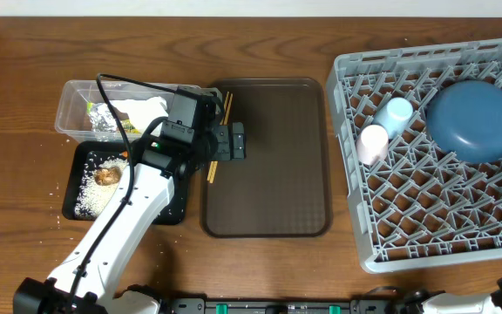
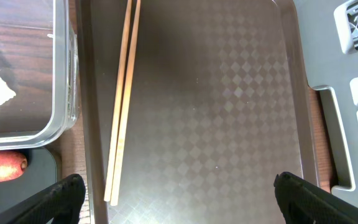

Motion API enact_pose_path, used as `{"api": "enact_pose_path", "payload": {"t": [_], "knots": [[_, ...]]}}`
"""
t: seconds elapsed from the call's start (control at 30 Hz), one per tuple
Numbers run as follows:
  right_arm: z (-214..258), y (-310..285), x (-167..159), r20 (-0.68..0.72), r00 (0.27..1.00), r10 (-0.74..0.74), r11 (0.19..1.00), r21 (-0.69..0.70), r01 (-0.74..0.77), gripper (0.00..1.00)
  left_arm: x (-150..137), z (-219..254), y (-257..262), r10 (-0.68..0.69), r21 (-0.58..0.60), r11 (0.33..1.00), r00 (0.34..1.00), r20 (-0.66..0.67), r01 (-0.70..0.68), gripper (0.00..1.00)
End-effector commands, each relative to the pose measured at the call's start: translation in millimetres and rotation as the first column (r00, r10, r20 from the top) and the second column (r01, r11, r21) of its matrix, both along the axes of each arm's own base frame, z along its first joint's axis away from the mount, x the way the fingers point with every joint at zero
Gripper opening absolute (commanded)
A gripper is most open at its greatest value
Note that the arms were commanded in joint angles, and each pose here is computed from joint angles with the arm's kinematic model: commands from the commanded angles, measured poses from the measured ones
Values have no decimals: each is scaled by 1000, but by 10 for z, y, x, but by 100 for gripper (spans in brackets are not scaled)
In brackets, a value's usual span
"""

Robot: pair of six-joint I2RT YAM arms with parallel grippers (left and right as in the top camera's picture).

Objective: Sort waste into correct bins and load items into the dishwasher rack

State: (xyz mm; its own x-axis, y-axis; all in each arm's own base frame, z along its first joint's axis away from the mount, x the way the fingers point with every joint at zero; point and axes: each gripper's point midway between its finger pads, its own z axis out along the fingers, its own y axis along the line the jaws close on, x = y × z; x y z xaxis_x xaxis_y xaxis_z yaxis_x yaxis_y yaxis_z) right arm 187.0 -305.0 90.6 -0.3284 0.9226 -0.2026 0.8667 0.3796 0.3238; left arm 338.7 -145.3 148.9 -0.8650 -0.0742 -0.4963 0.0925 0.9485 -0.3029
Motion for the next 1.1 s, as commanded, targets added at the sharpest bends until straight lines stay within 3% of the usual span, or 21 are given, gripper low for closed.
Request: {"api": "enact_pose_path", "payload": {"t": [0.0,0.1,0.17,0.27,0.37,0.5,0.73,1.07], "knots": [[40,-24,74,73,997,12,1000,3,-12,65,73,69,9,3,8,1000,1000,23,-3,98],[59,-59,106,89,996,15,1000,-13,-14,40,73,69,9,3,8,1000,1000,23,-3,98],[69,-71,124,100,995,17,1000,-18,-16,30,73,69,9,3,8,1000,1000,23,-3,98],[88,-78,158,120,993,22,1000,-21,-20,28,73,69,9,3,8,1000,1000,23,-3,98],[104,-60,189,140,990,28,1000,-13,-26,13,73,69,10,3,8,1000,1000,23,-3,98],[173,-19,301,210,977,47,999,1,-49,2,73,69,9,3,8,1000,1000,23,-3,98],[282,61,442,222,971,92,996,-25,-89,1,73,69,8,3,8,1000,1000,23,-3,98],[554,310,715,101,971,219,961,-195,-196,1,73,69,10,3,8,1000,1000,23,-3,98]]}}
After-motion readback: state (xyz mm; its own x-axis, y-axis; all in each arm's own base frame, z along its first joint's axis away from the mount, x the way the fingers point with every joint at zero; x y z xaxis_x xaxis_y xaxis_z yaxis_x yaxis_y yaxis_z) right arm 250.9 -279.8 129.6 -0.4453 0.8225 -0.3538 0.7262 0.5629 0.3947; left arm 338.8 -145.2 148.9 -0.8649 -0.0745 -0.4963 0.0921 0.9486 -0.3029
